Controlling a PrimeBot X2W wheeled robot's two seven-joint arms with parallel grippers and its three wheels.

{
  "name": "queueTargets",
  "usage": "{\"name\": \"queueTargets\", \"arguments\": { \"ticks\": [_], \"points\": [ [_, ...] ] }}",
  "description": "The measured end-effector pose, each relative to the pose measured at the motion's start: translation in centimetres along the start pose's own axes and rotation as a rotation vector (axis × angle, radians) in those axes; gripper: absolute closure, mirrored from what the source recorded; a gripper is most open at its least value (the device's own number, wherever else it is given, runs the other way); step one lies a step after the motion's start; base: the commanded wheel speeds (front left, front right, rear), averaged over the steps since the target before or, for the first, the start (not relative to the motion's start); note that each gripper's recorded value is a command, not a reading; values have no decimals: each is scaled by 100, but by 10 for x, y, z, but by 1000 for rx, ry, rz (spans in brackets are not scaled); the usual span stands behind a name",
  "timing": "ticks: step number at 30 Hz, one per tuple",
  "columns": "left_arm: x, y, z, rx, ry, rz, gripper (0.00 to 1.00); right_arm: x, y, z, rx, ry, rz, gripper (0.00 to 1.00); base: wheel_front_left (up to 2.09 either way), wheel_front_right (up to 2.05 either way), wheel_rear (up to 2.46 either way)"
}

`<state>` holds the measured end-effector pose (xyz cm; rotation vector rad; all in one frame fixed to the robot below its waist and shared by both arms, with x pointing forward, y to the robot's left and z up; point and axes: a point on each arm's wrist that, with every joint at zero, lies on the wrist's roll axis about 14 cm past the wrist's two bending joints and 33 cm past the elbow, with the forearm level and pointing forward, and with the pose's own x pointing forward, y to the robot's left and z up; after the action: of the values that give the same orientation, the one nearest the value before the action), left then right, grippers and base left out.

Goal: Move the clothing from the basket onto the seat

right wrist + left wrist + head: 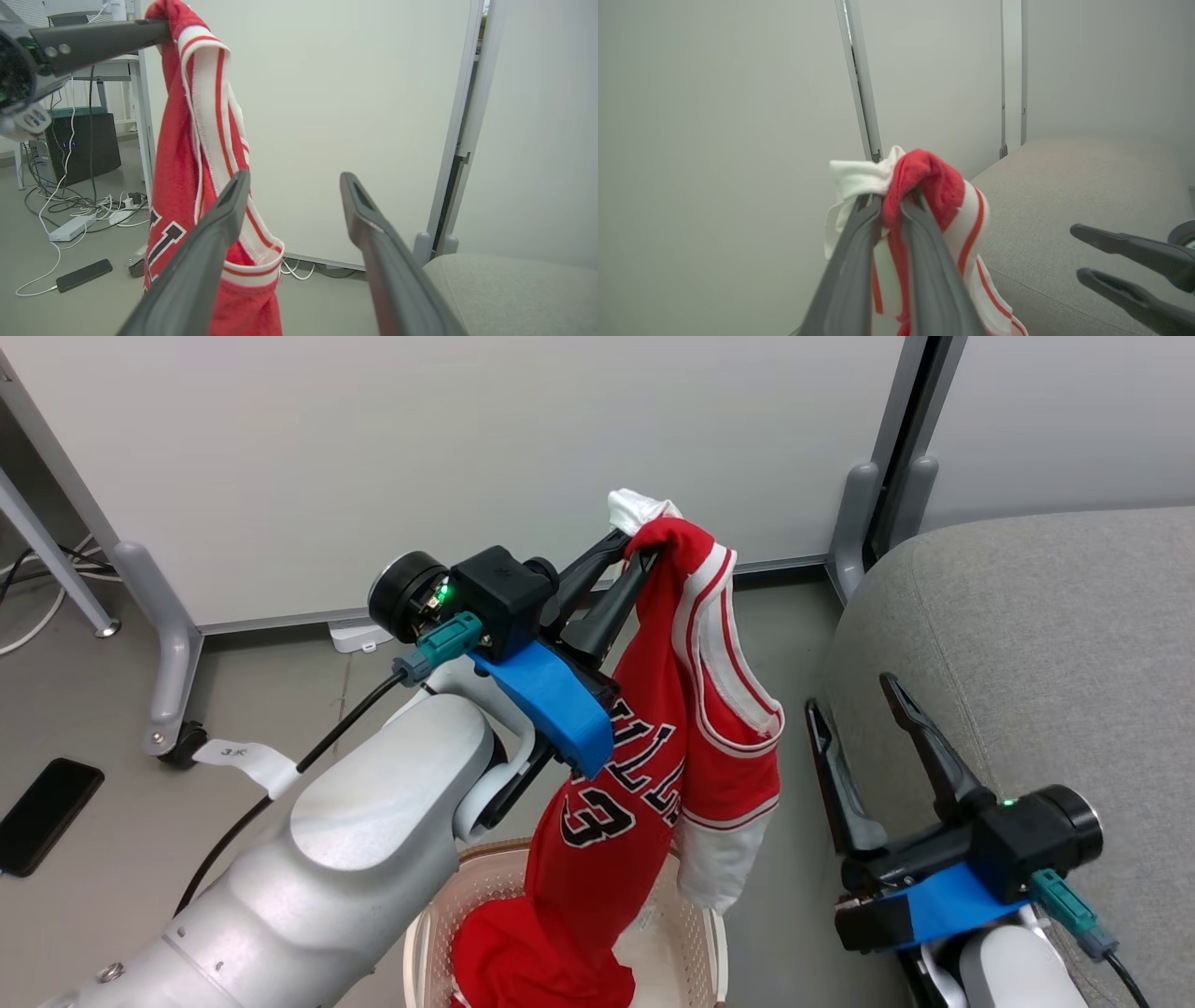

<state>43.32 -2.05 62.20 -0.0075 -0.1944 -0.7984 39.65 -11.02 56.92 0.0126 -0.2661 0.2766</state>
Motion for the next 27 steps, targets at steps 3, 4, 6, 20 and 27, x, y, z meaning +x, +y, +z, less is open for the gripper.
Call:
{"name": "queueTargets", "arguments": {
  "ticks": [3, 4, 6, 20, 27],
  "points": [
    [-1, 1, 0, 2, 1, 2, 100, 9, 10, 11, -14, -34, 38, 0, 0, 0, 0],
    [-1, 1, 0, 2, 1, 2, 100, 12, 15, 14, -18, -44, 53, 0, 0, 0, 0],
    [0, 1, -1, 2, 1, 2, 100, 19, 23, 18, -33, -58, 84, 0, 0, 0, 0],
    [2, -12, -4, -14, 3, -25, 100, 57, 50, 6, -108, -21, 216, 0, 0, 0, 0],
    [5, -21, -2, -14, -5, -50, 100, 64, 56, -21, -122, 65, 250, 0, 0, 0, 0]
  ]
}}
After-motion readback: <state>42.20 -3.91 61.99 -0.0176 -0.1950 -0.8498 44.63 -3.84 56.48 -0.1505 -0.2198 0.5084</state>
